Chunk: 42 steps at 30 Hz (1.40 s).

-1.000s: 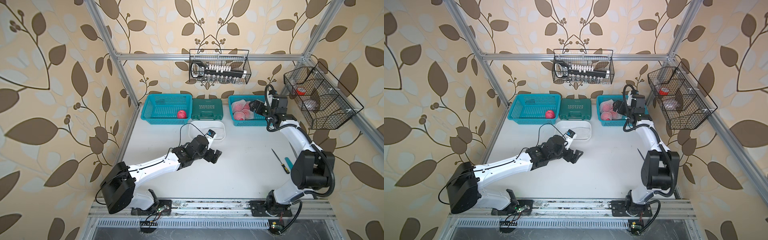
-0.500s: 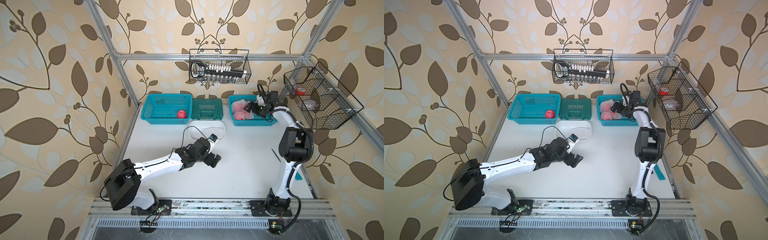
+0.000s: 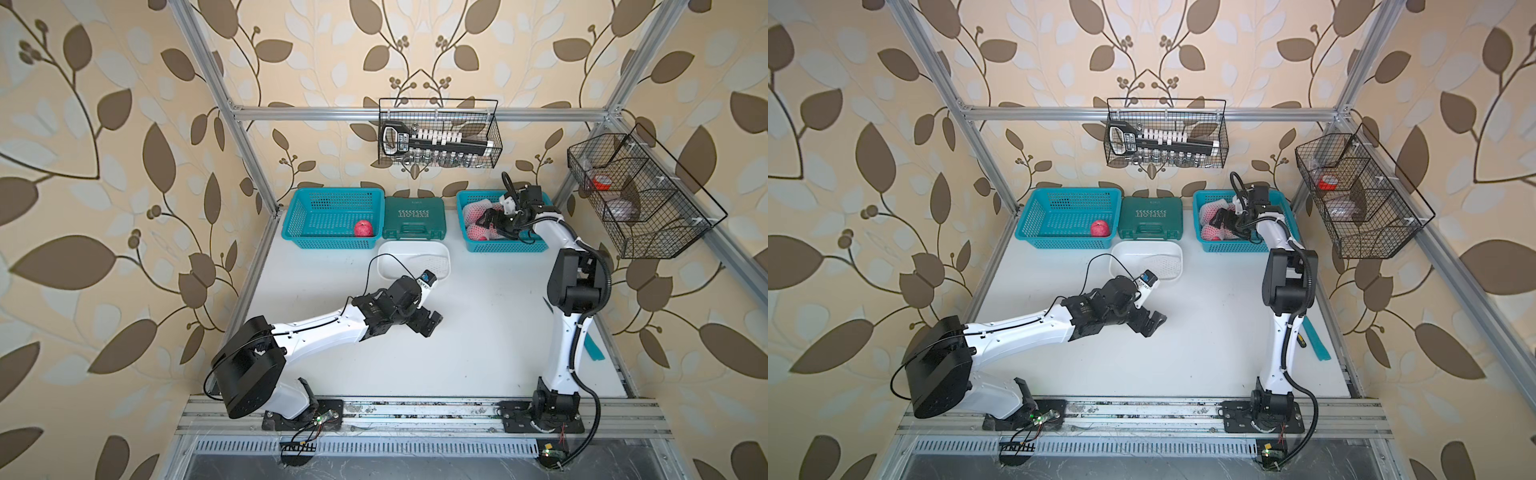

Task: Remove foam nets from apples
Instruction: Pick up the apple from the basket.

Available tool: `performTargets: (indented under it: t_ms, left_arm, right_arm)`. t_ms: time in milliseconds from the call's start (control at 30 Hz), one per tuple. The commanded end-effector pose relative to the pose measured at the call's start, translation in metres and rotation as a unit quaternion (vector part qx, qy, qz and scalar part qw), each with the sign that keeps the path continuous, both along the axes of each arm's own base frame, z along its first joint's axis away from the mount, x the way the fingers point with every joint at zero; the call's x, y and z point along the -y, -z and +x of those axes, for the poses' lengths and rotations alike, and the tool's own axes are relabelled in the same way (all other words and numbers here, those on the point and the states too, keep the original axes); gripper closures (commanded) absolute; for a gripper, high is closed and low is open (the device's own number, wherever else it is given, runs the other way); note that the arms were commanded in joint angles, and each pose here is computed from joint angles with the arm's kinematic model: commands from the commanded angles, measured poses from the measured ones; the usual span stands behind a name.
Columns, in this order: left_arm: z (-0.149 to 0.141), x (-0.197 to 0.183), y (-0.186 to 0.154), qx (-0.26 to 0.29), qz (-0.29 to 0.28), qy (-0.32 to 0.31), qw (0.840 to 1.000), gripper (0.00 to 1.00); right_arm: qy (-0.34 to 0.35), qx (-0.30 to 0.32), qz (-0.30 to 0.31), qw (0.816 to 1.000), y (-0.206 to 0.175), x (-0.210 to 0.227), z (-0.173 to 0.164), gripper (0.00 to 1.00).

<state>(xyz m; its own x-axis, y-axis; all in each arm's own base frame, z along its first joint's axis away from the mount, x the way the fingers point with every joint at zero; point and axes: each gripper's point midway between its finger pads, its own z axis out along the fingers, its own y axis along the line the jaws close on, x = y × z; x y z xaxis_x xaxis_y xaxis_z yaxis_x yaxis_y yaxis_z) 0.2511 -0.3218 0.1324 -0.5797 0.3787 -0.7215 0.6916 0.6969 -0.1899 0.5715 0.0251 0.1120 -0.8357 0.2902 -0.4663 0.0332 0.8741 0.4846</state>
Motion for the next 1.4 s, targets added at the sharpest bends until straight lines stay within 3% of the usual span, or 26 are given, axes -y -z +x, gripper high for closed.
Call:
performTargets:
  t_ms: [0,533,1133,1367]
  left_arm:
    - [0.000,-0.005,-0.003,0.010,0.004,0.000,1.000,0.01]
    - [-0.001,-0.009,0.003,0.003,0.008,-0.009,1.000,0.01]
    - [0.000,-0.007,0.007,-0.004,0.007,-0.013,1.000,0.01]
    - [0.000,-0.007,0.006,-0.007,0.006,-0.017,1.000,0.01]
  right_arm:
    - [-0.015,-0.008,0.009,1.000,0.003,-0.011,0.001,0.00]
    - [-0.020,-0.029,0.011,0.999,0.028,-0.017,0.011,0.01]
    - [-0.030,-0.028,0.014,0.999,0.029,-0.022,0.013,0.01]
    - [-0.034,-0.023,0.029,0.999,0.027,-0.027,0.014,0.09]
